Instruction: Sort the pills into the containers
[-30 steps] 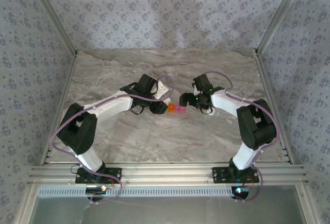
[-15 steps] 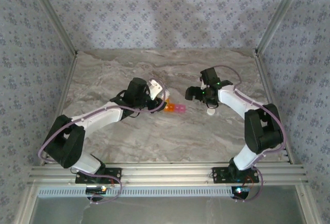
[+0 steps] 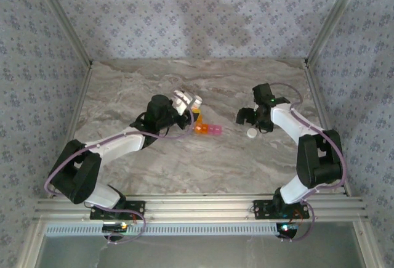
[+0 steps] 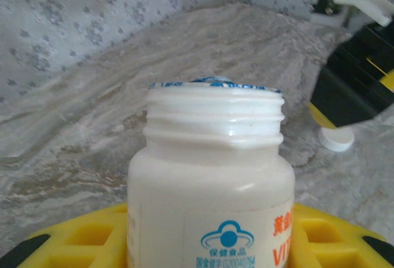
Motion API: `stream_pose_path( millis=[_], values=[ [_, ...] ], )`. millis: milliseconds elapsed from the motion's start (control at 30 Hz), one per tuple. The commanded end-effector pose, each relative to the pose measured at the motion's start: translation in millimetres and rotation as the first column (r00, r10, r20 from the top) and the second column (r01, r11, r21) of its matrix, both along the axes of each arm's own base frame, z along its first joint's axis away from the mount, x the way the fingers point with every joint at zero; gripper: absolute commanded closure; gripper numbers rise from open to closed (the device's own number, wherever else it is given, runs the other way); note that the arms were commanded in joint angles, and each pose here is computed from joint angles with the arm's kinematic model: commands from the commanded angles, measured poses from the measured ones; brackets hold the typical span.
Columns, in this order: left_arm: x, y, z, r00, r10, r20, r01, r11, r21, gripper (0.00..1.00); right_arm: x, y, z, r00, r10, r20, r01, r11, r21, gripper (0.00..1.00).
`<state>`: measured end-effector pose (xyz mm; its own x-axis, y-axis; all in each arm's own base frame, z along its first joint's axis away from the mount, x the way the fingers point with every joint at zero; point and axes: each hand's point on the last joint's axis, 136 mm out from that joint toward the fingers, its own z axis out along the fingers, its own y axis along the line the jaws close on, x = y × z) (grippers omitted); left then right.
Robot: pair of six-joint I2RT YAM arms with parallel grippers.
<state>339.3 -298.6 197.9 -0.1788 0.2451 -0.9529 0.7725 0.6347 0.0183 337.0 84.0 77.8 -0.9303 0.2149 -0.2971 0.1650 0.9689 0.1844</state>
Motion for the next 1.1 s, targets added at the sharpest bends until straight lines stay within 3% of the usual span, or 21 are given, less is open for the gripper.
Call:
stream_pose_path(
  millis=[0, 367, 667, 1067],
  values=[
    [11, 7, 46, 0.988, 0.071, 0.134, -0.057, 0.993, -0.105, 1.0, -14, -10, -3, 0.999, 0.021, -0.047, -0.022, 0.999, -0.032, 0.07],
    [7, -6, 65, 0.986, 0.008, 0.169, 0.019, 0.988, -0.156, 1.0, -21, -17, -33, 0.983, 0.038, -0.179, -0.055, 0.994, -0.089, 0.18],
    [-8, -21, 70, 0.973, -0.112, 0.201, 0.148, 0.974, -0.172, 1.0, -12, -15, -43, 0.982, 0.046, -0.183, -0.065, 0.993, -0.1, 0.31],
    [-10, -22, 68, 0.972, -0.129, 0.199, 0.163, 0.972, -0.168, 1.0, -5, -14, -51, 0.979, 0.055, -0.196, -0.078, 0.991, -0.111, 0.39]
  ],
)
